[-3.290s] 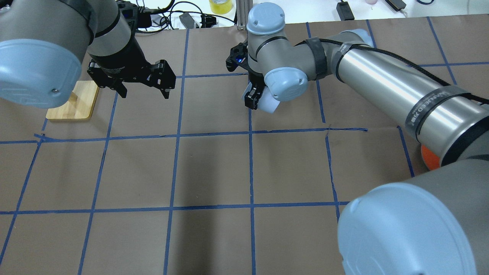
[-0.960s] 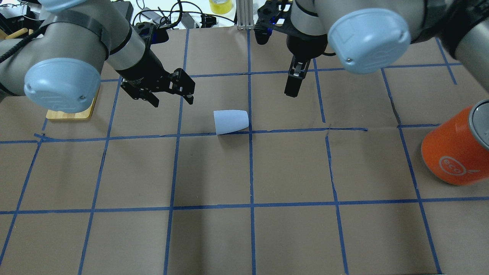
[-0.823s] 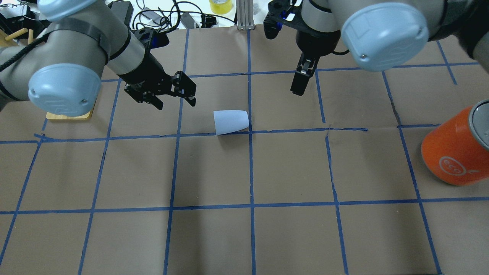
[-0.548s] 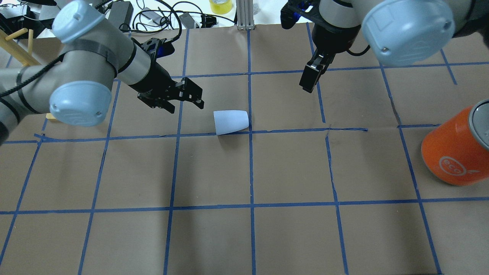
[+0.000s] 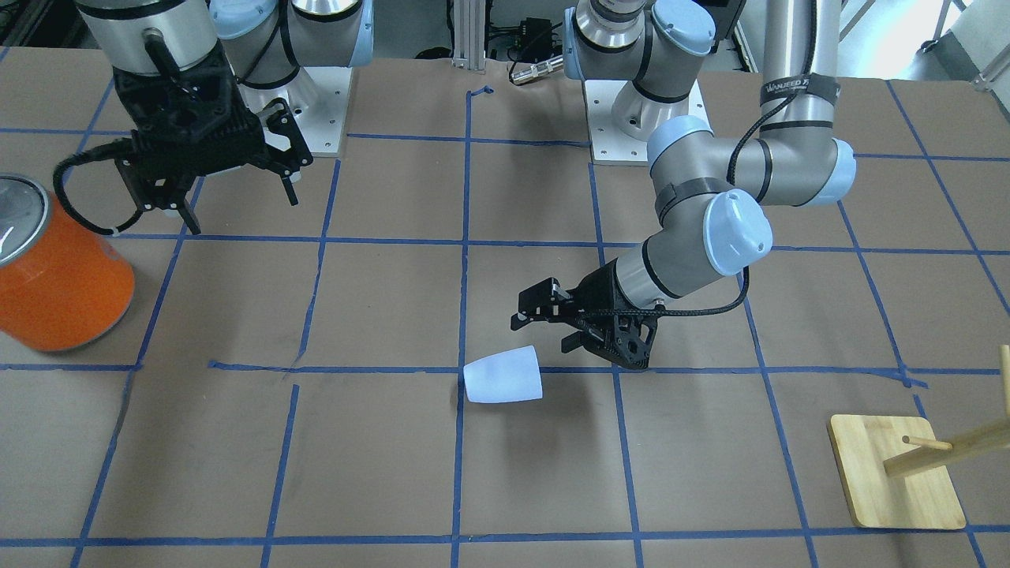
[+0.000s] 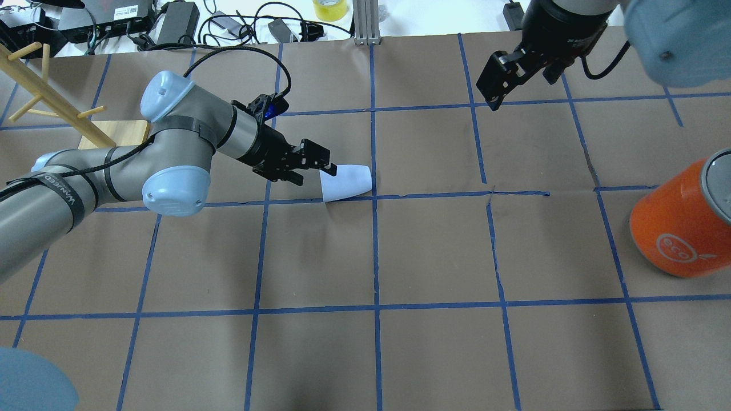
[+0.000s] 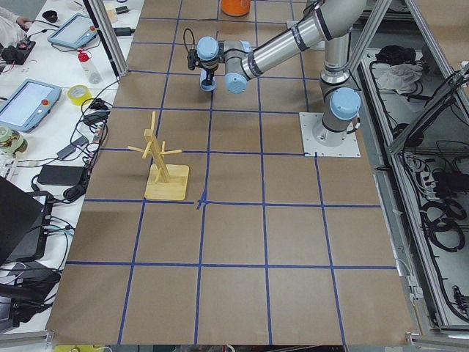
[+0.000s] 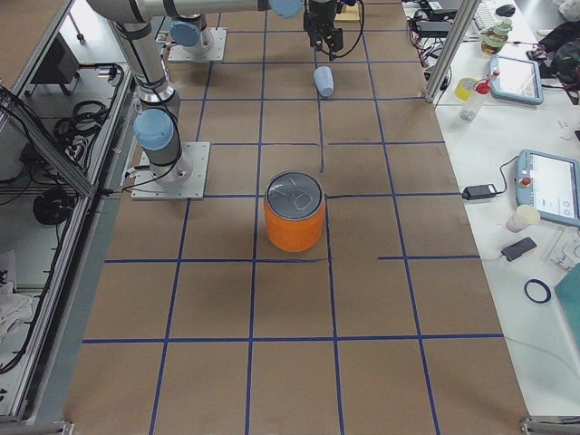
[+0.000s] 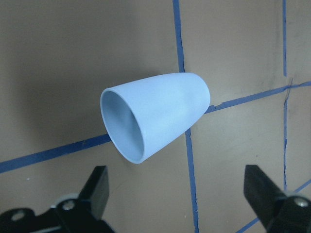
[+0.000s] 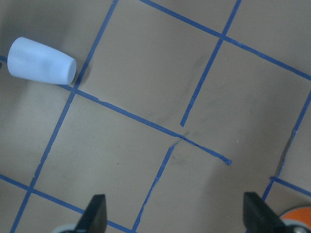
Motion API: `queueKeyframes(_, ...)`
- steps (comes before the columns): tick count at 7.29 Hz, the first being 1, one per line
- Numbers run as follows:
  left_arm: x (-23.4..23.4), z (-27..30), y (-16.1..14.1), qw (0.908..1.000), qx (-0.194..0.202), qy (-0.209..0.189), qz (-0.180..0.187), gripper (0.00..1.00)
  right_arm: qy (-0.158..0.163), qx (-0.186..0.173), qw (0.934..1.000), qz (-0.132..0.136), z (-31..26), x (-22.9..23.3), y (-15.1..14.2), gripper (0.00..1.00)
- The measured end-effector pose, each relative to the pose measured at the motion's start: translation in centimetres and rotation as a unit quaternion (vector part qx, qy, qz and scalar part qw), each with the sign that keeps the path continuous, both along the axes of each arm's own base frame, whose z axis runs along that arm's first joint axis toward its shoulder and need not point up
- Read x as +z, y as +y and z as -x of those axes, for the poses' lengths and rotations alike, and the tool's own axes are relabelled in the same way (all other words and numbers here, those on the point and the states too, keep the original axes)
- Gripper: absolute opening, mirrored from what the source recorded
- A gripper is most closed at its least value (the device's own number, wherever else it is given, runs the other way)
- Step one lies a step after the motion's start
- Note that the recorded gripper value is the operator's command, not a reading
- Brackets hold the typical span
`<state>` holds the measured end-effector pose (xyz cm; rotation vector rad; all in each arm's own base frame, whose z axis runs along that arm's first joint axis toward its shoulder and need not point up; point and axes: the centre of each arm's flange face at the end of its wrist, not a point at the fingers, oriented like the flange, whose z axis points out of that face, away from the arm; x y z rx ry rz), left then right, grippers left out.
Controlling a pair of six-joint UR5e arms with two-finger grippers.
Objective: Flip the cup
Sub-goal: 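Reach the left gripper to the lying cup and grasp its closed end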
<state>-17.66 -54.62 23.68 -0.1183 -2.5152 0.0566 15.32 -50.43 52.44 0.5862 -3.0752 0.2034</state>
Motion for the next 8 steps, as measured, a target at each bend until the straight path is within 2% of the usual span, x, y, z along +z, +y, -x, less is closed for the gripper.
queueKeyframes(2,-2.0,0.1,-0.2,0.9999,0.001,0.015,0.001,0.99,-0.010,-0.084,0.9964,-0.005,0.7,0.9,1.1,1.00)
queueKeyframes(4,-3.2,0.0,-1.0,0.9998,0.006,0.019,-0.006,0.89,-0.018,-0.147,0.9890,-0.003,0.7,1.5,1.6,1.00)
queueKeyframes(5,-3.8,0.1,-1.3,0.9993,0.011,0.032,-0.014,0.78,-0.020,-0.162,0.9866,-0.003,0.7,1.6,1.8,1.00)
queueKeyframes(7,-3.9,0.7,-1.9,0.9969,0.023,0.071,-0.025,0.50,-0.021,-0.168,0.9855,-0.003,0.7,1.6,1.8,1.00)
queueKeyframes(8,-4.0,0.9,-2.1,0.9961,0.026,0.079,-0.030,0.42,-0.022,-0.168,0.9855,-0.002,0.7,1.6,1.8,1.00)
